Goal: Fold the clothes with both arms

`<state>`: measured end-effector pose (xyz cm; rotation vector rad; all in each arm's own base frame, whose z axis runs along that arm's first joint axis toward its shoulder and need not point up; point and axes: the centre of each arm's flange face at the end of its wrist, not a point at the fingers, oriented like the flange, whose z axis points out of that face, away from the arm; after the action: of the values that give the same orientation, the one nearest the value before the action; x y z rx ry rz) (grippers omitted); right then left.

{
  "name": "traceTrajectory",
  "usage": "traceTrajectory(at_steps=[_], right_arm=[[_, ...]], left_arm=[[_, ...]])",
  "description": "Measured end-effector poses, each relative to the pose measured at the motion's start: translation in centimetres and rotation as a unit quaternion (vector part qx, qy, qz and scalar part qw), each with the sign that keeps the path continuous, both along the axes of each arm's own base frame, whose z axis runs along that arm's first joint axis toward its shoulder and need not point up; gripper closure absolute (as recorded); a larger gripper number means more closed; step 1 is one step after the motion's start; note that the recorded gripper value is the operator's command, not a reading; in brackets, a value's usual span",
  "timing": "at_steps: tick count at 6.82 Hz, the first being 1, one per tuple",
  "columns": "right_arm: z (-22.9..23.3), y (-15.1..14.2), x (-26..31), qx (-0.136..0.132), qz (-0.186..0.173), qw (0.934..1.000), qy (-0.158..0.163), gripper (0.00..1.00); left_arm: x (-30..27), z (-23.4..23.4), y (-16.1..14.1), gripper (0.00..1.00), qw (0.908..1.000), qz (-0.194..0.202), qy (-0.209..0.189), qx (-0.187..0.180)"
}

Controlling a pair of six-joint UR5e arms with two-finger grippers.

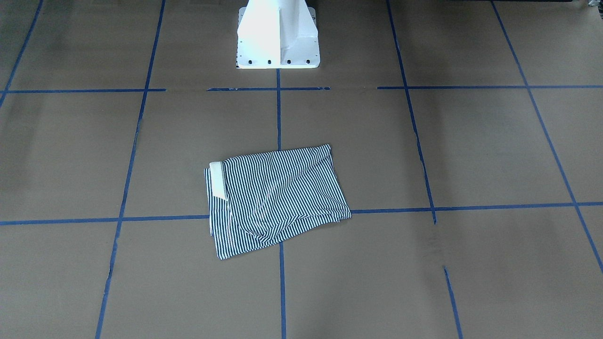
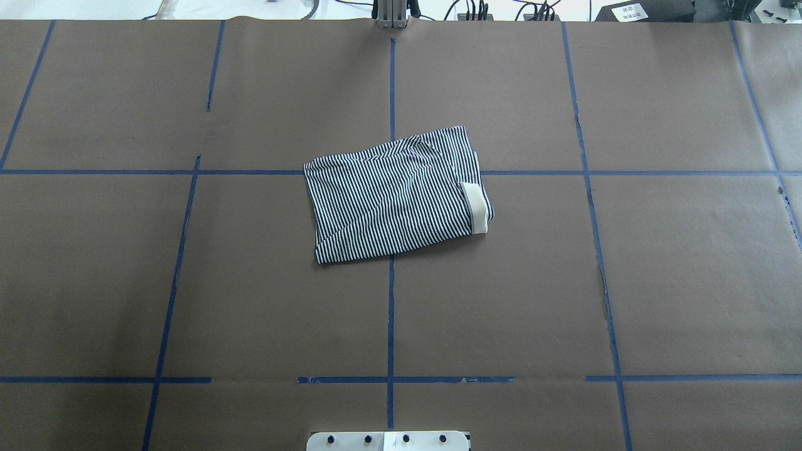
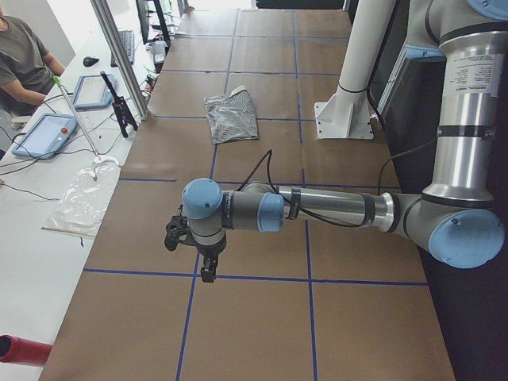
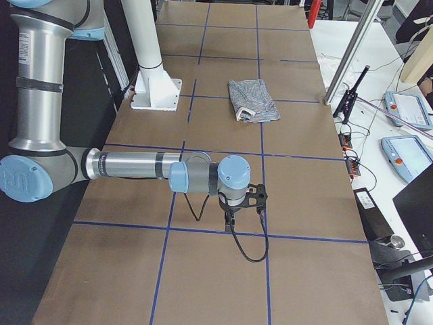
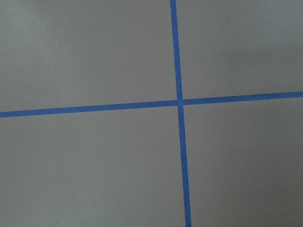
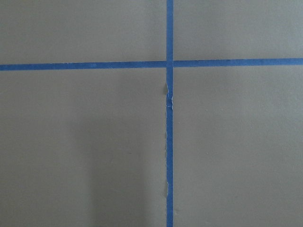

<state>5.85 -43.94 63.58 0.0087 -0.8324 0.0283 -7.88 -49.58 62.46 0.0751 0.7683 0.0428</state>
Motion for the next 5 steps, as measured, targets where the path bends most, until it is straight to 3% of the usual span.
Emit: traceTrajectory(at_steps=[5], right_arm=[[-0.24, -0.16, -0.06, -0.003, 0.005, 1.0, -0.002, 0.0]], left_arm=[[0.0, 0.01, 0.01, 0.0, 1.0, 0.0, 0.0, 0.0]])
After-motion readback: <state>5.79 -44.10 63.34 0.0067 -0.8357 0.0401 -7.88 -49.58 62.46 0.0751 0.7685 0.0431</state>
